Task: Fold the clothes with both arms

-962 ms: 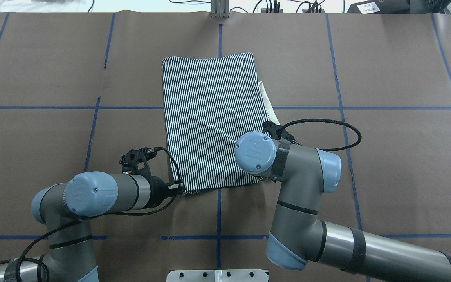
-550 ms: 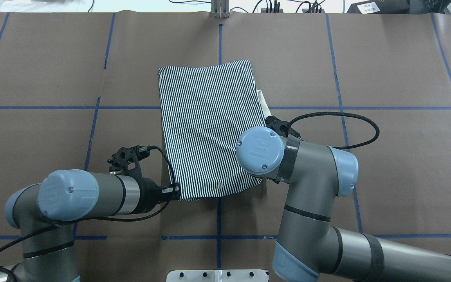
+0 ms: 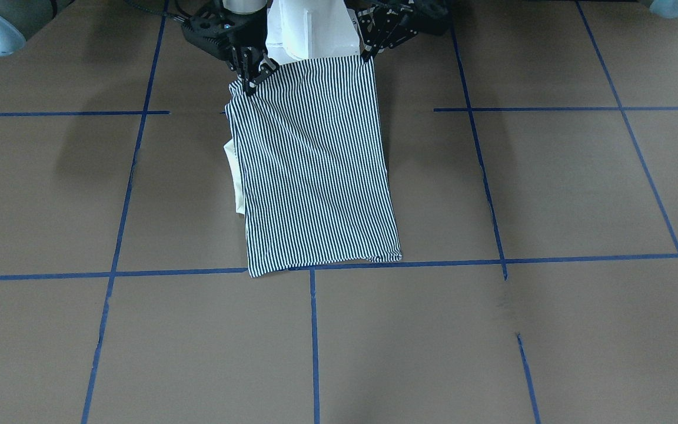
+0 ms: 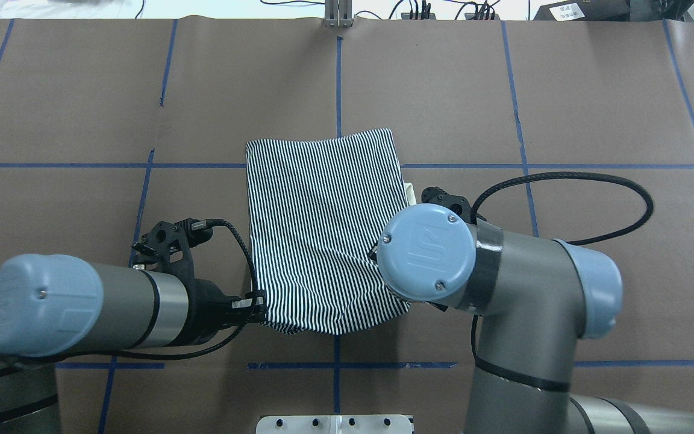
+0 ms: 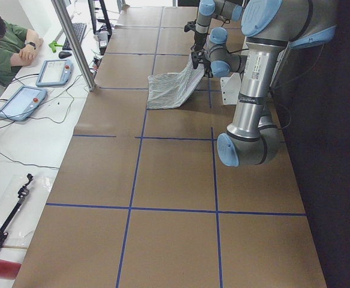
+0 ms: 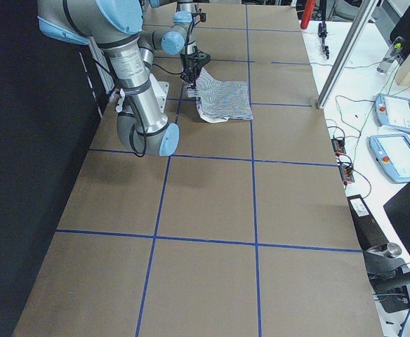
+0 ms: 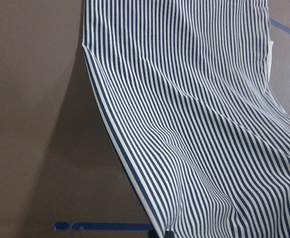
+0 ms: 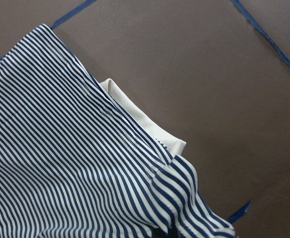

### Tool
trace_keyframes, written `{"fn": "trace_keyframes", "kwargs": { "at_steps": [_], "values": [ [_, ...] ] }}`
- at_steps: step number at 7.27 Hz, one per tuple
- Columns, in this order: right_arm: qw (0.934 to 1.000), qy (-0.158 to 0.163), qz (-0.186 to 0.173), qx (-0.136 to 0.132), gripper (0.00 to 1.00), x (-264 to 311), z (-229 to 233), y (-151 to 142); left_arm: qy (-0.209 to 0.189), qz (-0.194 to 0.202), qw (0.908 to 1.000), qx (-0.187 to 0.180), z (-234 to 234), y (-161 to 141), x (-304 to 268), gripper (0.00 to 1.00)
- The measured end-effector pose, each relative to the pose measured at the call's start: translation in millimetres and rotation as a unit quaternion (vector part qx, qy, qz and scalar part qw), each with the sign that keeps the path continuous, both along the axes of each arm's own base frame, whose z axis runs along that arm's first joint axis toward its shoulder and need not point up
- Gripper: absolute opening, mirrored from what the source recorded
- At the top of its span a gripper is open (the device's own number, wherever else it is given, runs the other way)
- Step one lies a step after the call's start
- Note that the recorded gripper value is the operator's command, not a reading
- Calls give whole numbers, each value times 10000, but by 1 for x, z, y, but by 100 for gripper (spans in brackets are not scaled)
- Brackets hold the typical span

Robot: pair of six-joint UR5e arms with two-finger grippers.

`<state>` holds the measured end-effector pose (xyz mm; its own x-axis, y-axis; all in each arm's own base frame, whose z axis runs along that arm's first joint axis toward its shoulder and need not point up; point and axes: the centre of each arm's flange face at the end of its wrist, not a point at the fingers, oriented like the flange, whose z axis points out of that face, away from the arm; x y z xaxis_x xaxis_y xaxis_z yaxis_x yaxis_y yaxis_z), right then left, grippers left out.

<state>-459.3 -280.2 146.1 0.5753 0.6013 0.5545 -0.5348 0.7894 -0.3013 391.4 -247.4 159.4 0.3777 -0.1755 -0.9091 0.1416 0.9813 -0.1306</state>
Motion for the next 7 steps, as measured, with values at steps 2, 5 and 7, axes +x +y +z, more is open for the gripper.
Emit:
{"fn": "trace_keyframes", "kwargs": {
  "at_steps": [2,5,7],
  "values": [
    [9999,122,-41,45,0,-10,1,-5,-235,-69,9997,-58,-1,-13,19,0],
    [9995,132,129,260,0,-36,14,-61,-604,-300,9976,162,13,-62,36,0],
    [9991,152,253,314,0,-64,28,-99,-874,-469,9944,358,25,-112,49,0]
  ]
}}
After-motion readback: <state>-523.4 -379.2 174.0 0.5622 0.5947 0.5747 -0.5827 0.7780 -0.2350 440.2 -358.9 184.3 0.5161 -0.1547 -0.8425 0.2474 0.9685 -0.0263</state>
